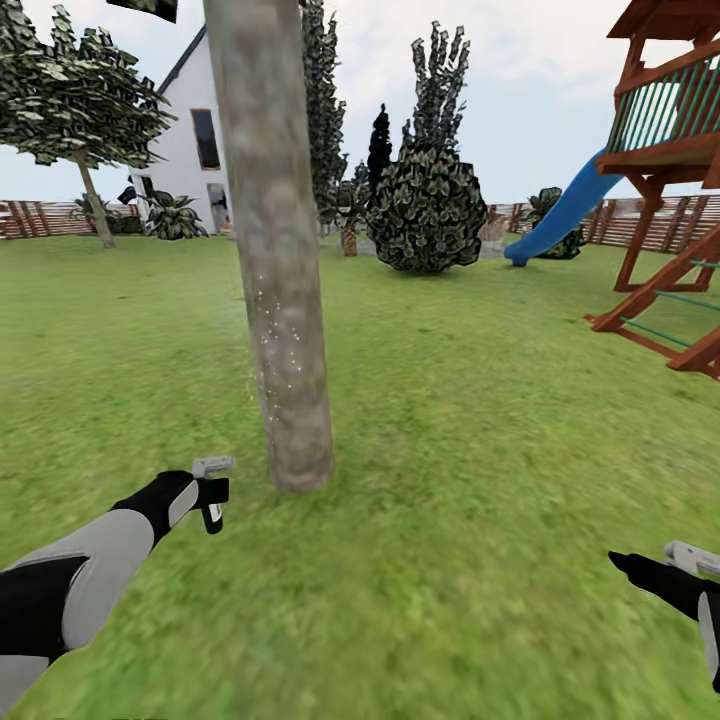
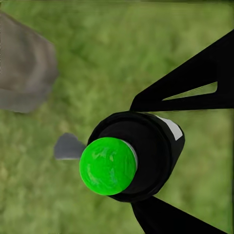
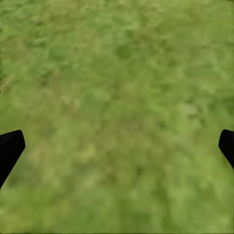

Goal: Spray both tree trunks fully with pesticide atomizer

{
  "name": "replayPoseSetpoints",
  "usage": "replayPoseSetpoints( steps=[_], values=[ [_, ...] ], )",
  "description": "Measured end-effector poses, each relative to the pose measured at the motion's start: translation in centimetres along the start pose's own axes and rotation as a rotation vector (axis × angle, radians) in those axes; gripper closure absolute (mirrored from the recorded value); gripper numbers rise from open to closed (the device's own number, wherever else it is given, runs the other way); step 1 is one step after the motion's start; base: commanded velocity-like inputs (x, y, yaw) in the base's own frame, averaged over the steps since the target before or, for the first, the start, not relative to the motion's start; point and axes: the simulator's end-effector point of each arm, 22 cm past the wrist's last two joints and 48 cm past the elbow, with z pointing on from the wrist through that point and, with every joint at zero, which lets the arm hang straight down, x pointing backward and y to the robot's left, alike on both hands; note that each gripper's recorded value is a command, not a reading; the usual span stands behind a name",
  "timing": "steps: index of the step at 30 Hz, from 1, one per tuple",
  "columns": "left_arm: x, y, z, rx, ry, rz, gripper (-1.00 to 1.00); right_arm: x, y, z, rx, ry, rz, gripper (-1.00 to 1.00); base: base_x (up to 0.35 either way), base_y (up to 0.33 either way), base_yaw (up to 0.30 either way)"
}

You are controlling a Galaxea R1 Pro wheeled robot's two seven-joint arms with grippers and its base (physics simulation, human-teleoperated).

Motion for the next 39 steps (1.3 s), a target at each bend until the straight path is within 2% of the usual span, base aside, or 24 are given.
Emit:
replayPoseSetpoints(
  steps=[5, 8, 14, 28, 39],
  values=[
    [0.0, -0.1, 0.0, 0.003, 0.000, 0.000, 1.00, 0.0, 0.0, 0.0, 0.000, 0.000, 0.000, -1.00, 0.139, -0.317, 0.207],
    [0.1, -1.5, 0.0, 0.020, 0.002, 0.003, 1.00, 0.0, 0.0, 0.0, 0.000, 0.000, 0.000, -1.00, 0.144, -0.317, 0.190],
    [0.2, -1.8, 0.0, 0.023, 0.001, 0.005, 1.00, 0.0, 0.0, 0.0, 0.001, 0.000, 0.001, -1.00, 0.136, -0.317, 0.027],
    [0.3, -2.6, 0.1, 0.034, 0.004, 0.008, 1.00, 0.0, 0.0, 0.0, 0.000, 0.000, 0.000, -1.00, 0.008, -0.323, 0.223],
    [0.3, -2.8, 0.1, 0.036, 0.004, 0.009, 1.00, 0.0, 0.0, 0.0, 0.000, 0.000, 0.000, -1.00, 0.000, -0.323, 0.029]
  ],
)
